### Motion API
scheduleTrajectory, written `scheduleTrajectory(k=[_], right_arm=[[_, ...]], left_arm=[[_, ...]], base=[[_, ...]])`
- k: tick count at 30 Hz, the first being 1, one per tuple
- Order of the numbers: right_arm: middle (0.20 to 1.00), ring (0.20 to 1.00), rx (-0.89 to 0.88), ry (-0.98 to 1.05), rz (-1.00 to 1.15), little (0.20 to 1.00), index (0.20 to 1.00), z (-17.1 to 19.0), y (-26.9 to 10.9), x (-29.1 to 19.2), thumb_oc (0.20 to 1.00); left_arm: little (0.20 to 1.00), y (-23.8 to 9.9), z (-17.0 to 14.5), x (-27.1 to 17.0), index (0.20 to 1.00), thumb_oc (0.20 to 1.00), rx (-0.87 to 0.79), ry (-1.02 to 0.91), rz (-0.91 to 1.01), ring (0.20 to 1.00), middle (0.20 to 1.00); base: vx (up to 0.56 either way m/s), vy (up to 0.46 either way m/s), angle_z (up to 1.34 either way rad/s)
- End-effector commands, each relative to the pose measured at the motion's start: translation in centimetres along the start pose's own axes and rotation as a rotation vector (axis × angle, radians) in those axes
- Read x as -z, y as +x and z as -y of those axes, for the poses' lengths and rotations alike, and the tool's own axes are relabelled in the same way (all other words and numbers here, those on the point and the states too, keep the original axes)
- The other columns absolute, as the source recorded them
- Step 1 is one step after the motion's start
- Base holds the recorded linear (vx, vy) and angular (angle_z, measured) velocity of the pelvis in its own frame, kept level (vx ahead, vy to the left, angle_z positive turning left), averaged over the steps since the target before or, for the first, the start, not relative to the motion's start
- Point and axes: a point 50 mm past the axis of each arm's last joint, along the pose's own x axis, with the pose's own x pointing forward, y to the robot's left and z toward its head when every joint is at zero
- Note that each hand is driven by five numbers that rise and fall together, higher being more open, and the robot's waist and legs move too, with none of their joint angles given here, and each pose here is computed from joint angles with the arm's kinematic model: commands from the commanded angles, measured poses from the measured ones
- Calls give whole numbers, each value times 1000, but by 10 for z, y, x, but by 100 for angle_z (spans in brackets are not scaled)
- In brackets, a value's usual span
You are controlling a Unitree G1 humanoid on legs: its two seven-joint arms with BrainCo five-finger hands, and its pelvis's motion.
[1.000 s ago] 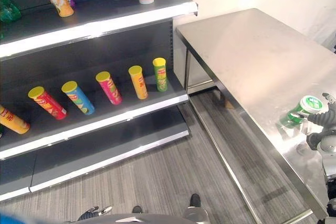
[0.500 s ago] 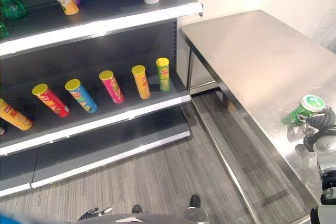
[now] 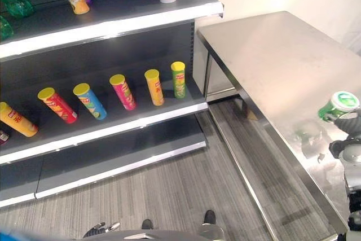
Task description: Put the goods on the table back onto the shelves and tidy them up.
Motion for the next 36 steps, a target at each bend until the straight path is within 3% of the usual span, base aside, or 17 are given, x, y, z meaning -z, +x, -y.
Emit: scheduleTrajectory(k=[1, 6, 19, 25, 36], right_arm=[[200, 200, 159, 185, 195, 200, 200, 16, 7, -45, 200], [200, 200, 130, 405, 448, 200, 200, 21, -12, -94, 200], [200, 200, -81, 350, 894, 200, 200, 24, -39, -191, 200], [200, 200, -99, 246, 1014, 200, 200, 43, -45, -214, 200], [200, 200, -202, 348, 1043, 200, 200, 29, -41, -240, 200]], left_arm=[[1000, 4, -20, -20, 1000, 1000, -60, 58, 46, 1000, 1000], [1000, 4, -27, -20, 1000, 1000, -83, 65, 32, 1000, 1000], [1000, 3, -41, -20, 1000, 1000, -105, 29, 35, 1000, 1000], [1000, 3, -41, -24, 1000, 1000, -78, 56, 48, 1000, 1000], [1000, 1, -36, -6, 1000, 1000, -77, 0, -7, 1000, 1000]], base=[[0, 0, 0], [-20, 80, 0], [-73, 186, -1], [-3, -8, 47], [13, -137, 50]])
